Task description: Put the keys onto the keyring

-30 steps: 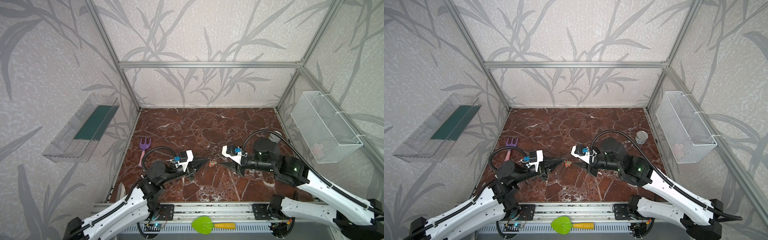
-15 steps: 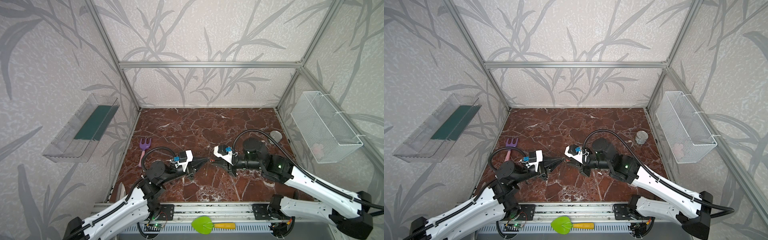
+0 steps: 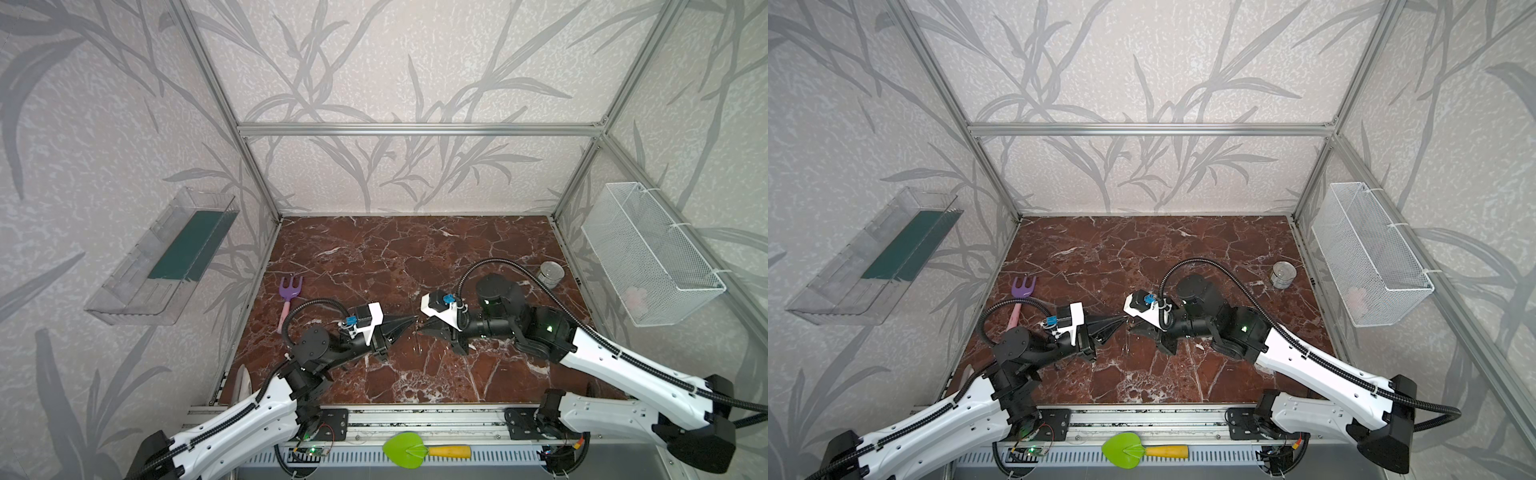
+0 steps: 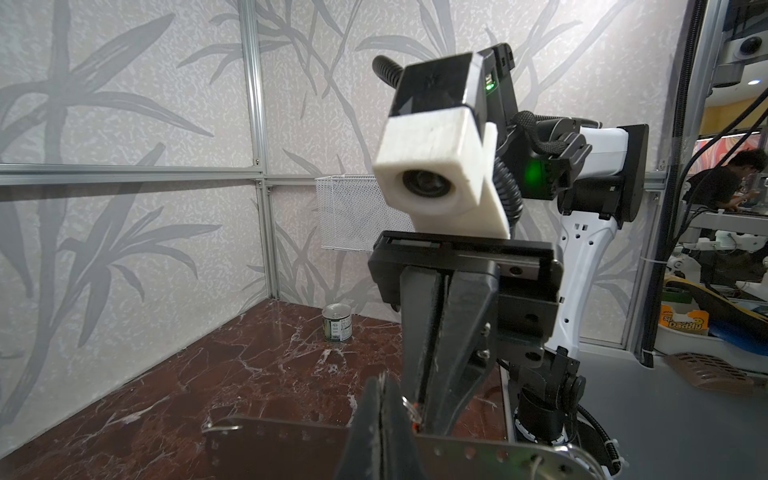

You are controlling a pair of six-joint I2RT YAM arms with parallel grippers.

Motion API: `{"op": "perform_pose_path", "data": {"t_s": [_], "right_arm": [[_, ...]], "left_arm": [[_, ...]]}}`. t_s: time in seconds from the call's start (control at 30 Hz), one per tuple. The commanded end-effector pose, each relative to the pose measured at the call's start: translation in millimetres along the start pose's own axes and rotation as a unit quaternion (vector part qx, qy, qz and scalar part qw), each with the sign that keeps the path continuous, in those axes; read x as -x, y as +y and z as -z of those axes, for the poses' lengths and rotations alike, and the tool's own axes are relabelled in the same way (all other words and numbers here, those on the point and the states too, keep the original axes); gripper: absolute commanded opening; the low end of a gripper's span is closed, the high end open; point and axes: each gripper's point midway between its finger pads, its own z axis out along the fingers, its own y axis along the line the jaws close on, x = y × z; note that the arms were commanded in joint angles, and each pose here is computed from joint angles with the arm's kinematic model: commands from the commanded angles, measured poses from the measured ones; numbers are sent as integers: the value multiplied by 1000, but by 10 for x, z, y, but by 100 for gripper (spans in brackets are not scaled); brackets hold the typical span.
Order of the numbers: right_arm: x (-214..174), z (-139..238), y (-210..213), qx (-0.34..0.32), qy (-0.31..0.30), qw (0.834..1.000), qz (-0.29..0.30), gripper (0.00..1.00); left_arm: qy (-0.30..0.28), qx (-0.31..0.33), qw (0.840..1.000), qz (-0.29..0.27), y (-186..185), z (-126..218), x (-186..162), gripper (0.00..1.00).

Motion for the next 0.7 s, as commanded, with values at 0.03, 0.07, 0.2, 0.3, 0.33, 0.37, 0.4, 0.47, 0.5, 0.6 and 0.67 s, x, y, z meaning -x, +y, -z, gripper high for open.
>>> {"op": "perform_pose_path", "data": {"t_s": [0.03,0.07,0.2,0.3,0.33,0.37,0.4,0.47,0.5,0.6,0.67], "right_arm": [[35,15,121,34,9,999,8,0],[30,6,132,39,12,999,9,0],[-7,-28,164,55,24,998,9,0],[-42,-53,193,68,35,997,8,0],[-47,-61,197,70,37,997,8,0],[-53,-68,204,74,40,996,7,0],[-56,-73,214,79,42,996,7,0],[-65,-92,222,84,44,995,7,0],[-58,-96,231,88,44,995,7,0],[-54,-122,250,98,44,994,6,0],[-50,-134,234,94,43,995,7,0]], "left_arm": [[-42,-3,999,-12,-26,13,205,0],[-44,-3,999,-13,-28,15,211,0],[-48,-3,999,-14,-29,27,215,0],[-52,-2,999,-15,-33,39,226,0],[-53,-2,998,-16,-32,45,233,0],[-54,-1,998,-15,-32,46,236,0],[-54,-1,998,-15,-33,49,238,0],[-54,-1,998,-13,-33,47,238,0],[-54,-1,998,-12,-32,48,238,0],[-55,-2,998,-13,-37,48,239,0],[-55,-2,998,-11,-35,51,235,0]]}}
